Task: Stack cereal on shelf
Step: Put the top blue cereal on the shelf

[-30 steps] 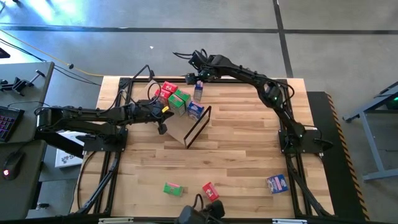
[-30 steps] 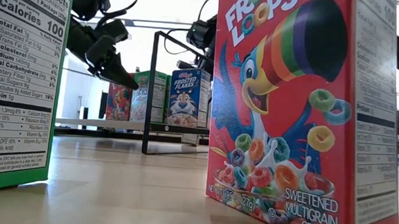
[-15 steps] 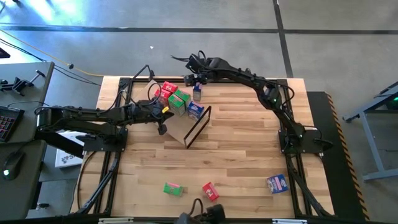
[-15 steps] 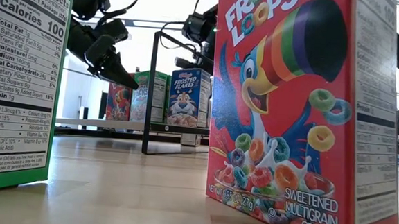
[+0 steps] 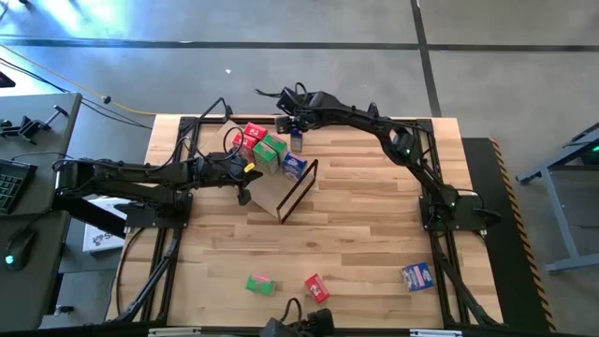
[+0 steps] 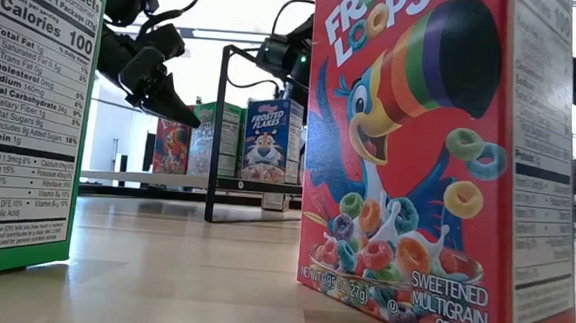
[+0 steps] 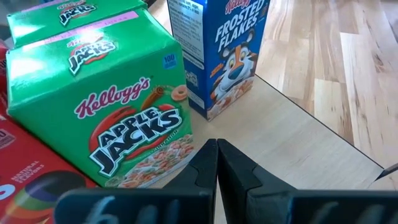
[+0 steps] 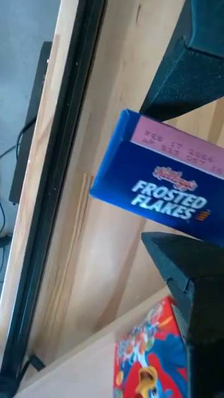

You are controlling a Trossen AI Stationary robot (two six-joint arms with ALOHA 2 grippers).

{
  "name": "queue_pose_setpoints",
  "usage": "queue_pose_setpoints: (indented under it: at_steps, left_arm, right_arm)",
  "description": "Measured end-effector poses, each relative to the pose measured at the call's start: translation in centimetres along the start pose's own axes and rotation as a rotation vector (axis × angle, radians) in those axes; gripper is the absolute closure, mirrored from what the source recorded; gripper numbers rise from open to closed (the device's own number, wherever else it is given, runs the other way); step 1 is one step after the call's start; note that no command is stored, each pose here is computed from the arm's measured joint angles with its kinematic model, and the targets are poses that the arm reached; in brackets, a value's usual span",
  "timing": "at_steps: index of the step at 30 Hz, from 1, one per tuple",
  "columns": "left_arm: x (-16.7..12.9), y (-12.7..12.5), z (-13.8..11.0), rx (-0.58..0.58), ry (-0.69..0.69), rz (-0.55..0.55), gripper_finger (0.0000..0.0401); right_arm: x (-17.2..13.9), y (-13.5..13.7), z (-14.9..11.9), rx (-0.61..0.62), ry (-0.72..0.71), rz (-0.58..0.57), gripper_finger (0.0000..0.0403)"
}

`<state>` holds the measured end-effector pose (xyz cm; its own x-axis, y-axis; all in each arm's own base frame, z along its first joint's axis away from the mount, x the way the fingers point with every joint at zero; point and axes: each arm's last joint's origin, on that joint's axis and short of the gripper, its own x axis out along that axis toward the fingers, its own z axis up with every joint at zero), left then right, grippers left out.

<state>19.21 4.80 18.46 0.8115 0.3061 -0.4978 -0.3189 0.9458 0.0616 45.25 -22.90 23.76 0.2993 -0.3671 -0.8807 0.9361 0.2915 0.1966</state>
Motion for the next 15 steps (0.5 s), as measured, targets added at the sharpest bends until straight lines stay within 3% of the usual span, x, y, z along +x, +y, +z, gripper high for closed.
queue_pose_setpoints:
  at_steps: [7,15]
  left_arm:
    - [0.0,0.0,-0.06,0.001,0.006,0.0,0.0401]
    - [-0.14,0.02,-0.48,0.005,0.051,0.001,0.0401]
  right_arm:
    - [0.02,-0.17,-0.08,-0.008,0.007,-0.019,0.0123]
    - [0.02,-0.32,-0.18,-0.032,0.025,-0.026,0.0205]
